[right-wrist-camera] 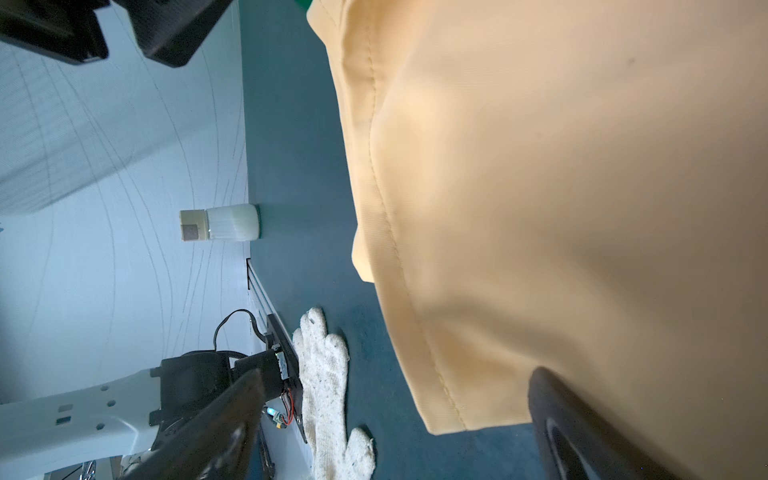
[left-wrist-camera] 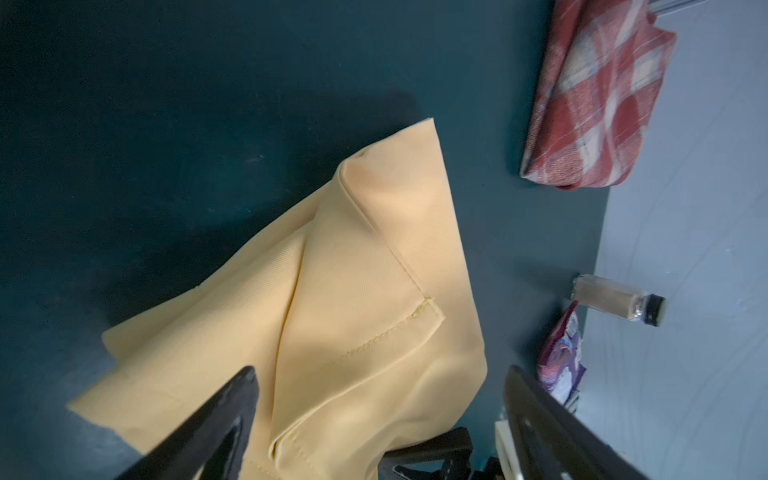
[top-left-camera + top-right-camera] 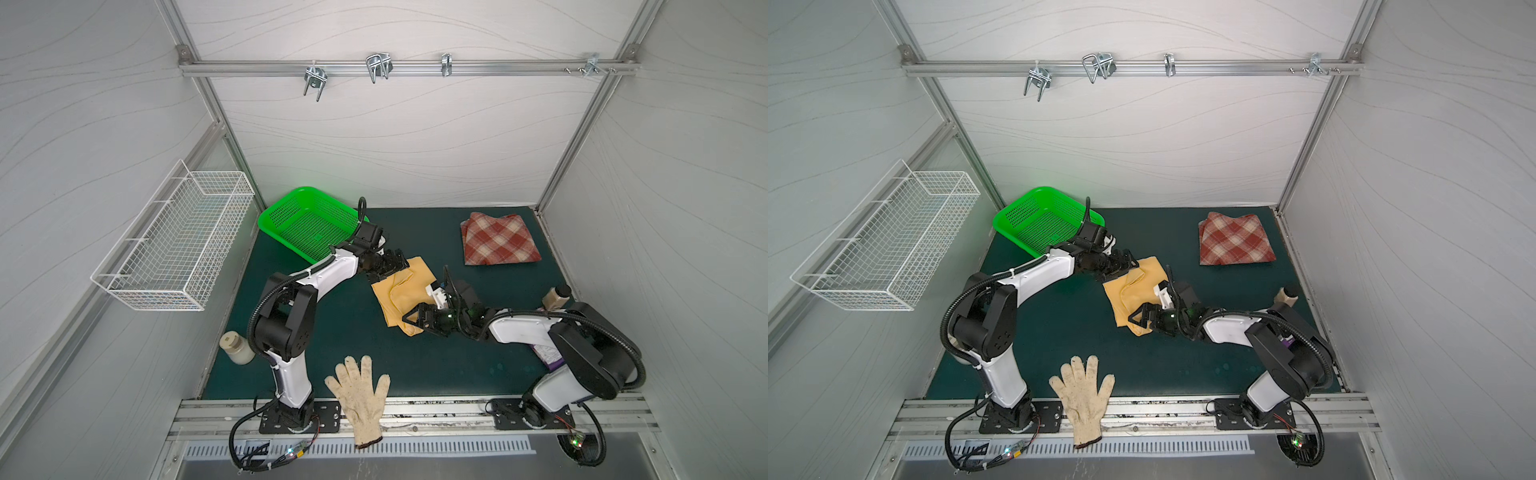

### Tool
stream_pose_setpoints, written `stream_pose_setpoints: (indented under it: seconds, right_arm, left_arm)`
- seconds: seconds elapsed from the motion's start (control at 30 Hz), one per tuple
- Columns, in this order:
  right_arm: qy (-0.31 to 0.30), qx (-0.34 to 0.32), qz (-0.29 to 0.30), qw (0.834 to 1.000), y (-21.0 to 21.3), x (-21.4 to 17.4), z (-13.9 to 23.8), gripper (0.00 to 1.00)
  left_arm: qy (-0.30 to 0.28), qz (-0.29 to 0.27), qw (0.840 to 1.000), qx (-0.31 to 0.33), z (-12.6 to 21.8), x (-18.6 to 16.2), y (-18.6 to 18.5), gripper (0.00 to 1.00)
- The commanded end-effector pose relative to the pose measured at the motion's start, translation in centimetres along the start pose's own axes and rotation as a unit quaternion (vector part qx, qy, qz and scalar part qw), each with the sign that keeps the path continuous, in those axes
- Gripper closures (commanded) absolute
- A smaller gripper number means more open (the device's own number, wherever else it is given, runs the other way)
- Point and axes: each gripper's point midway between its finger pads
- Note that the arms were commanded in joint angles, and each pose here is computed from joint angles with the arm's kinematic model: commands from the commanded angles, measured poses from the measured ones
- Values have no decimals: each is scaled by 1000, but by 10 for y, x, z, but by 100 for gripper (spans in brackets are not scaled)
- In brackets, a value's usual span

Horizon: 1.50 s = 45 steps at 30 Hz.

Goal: Fold and stack the skirts

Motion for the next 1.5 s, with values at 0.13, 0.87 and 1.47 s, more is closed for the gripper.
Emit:
stream_pose_setpoints:
  seconds: [0.13,0.87,1.47]
  right_arm:
    - [-8,-1,17,1000,-3,-4,3,1]
    - [-175,37,163,970,109,27,170,1]
    - [-185,35,99,977,65,49,180,1]
  left_arm:
    - [-9,-75,991,113,-8,-11,6,7]
    - [-37,-62,993,-90,28,-49,-114,1]
    - [-36,23,998,-53,-73,-43,-84,1]
Point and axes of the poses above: each gripper's point midway between its finger pads, its own z axis back along the fingers, its own y axis along the line the jaws close on, x = y × z, and after that the axes turned 1 degree about z, right-handed
